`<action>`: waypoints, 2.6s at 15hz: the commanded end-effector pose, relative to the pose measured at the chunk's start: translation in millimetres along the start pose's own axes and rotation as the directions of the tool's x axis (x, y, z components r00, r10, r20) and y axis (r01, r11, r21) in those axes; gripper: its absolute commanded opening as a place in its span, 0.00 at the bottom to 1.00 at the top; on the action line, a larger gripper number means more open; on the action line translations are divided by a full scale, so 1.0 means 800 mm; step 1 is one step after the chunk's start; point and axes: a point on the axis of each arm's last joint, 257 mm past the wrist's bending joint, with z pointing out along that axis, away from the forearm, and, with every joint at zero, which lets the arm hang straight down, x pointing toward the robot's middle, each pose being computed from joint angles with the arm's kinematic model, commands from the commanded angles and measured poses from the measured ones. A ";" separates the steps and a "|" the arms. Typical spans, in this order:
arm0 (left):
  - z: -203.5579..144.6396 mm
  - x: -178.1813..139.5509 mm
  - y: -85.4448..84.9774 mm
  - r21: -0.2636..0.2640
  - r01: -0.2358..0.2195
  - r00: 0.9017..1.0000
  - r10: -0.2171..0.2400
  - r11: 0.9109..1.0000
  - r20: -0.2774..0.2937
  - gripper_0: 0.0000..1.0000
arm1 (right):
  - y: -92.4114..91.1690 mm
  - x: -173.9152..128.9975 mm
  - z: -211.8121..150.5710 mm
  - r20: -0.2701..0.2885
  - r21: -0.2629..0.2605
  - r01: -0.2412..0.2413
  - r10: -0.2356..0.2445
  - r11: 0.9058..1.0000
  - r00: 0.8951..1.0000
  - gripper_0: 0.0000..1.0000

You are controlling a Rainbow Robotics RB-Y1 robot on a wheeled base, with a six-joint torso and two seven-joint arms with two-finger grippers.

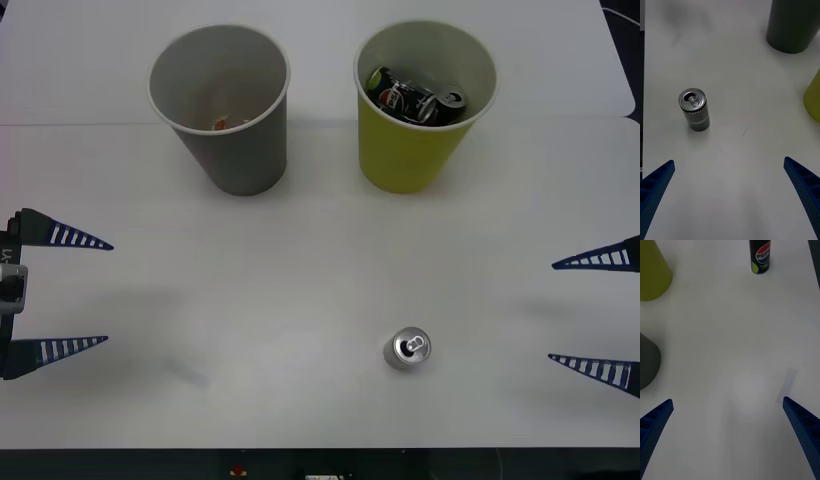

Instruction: Put the can into the green bin and the plastic bottle into the gray bin

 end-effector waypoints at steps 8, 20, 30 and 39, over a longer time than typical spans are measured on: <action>0.000 0.000 0.000 0.000 0.000 1.000 0.000 1.000 0.000 1.00 | 0.062 0.037 0.024 0.170 -0.005 -0.014 0.015 1.000 0.985 1.00; 0.000 0.000 0.000 0.000 0.000 1.000 0.000 1.000 0.000 1.00 | 0.110 0.055 0.076 0.397 0.053 -0.343 0.296 0.938 0.869 1.00; 0.000 0.000 0.000 0.000 0.000 1.000 0.000 1.000 0.000 1.00 | 0.119 0.056 0.159 0.495 0.063 -0.459 0.372 0.886 0.785 1.00; 0.000 0.000 0.000 0.000 0.000 1.000 0.000 1.000 0.000 1.00 | 0.125 0.050 0.229 0.504 0.062 -0.406 0.322 0.912 0.802 1.00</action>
